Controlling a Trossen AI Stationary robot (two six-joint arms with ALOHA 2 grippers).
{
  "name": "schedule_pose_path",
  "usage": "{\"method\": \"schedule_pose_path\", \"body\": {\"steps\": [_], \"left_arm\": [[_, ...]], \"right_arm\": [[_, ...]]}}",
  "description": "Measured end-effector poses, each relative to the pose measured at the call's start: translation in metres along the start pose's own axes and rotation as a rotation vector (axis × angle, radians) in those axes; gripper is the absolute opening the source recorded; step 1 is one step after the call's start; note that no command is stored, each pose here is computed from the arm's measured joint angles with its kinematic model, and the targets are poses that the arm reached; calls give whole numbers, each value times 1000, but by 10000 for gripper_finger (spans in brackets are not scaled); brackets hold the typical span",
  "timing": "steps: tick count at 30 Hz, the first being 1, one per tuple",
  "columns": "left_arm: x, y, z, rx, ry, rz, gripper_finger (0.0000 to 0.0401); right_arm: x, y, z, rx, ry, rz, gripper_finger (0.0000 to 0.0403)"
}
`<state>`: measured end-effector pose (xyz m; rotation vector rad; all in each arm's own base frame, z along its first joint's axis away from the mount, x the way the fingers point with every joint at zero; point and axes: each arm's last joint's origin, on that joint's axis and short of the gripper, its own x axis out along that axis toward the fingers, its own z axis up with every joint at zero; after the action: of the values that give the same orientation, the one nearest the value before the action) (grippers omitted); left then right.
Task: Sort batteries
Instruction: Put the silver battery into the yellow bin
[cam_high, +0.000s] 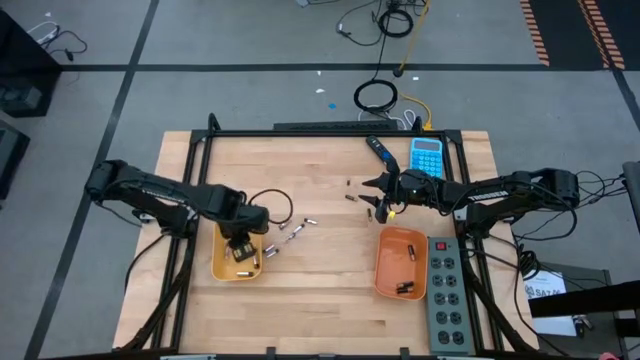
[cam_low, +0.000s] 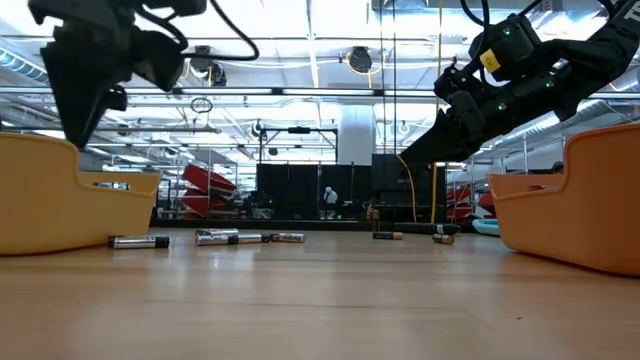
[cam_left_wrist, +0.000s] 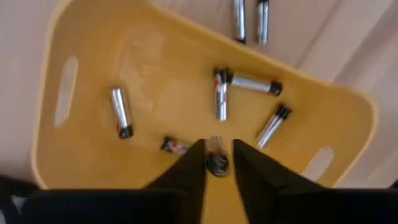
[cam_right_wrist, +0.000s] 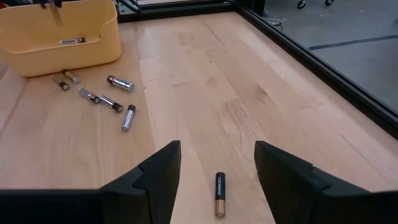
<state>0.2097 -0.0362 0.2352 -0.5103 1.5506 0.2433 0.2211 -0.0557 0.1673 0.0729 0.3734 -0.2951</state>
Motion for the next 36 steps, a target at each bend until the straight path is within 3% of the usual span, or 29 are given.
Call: {"method": "schedule_pose_path", "body": {"steps": [5, 9, 13, 19, 31, 36], "left_arm": [[-5, -11, 3, 7, -84, -24, 202], [-9, -18, 19, 46, -300, 19, 236], [3, -26, 47, 116, -451, 67, 234], [42, -21, 85, 165, -409, 122, 216], [81, 2, 111, 86, -299, 222, 196], [93, 5, 114, 147, -253, 234, 181]], "right_arm": [[0, 0, 0, 8, 1, 0, 196], [0, 0, 0, 11, 0, 0, 196], [0, 0, 0, 10, -5, 0, 196], [0, 0, 0, 13, -2, 0, 196], [0, 0, 0, 10, -2, 0, 196], [0, 0, 0, 5, -2, 0, 196]]}}
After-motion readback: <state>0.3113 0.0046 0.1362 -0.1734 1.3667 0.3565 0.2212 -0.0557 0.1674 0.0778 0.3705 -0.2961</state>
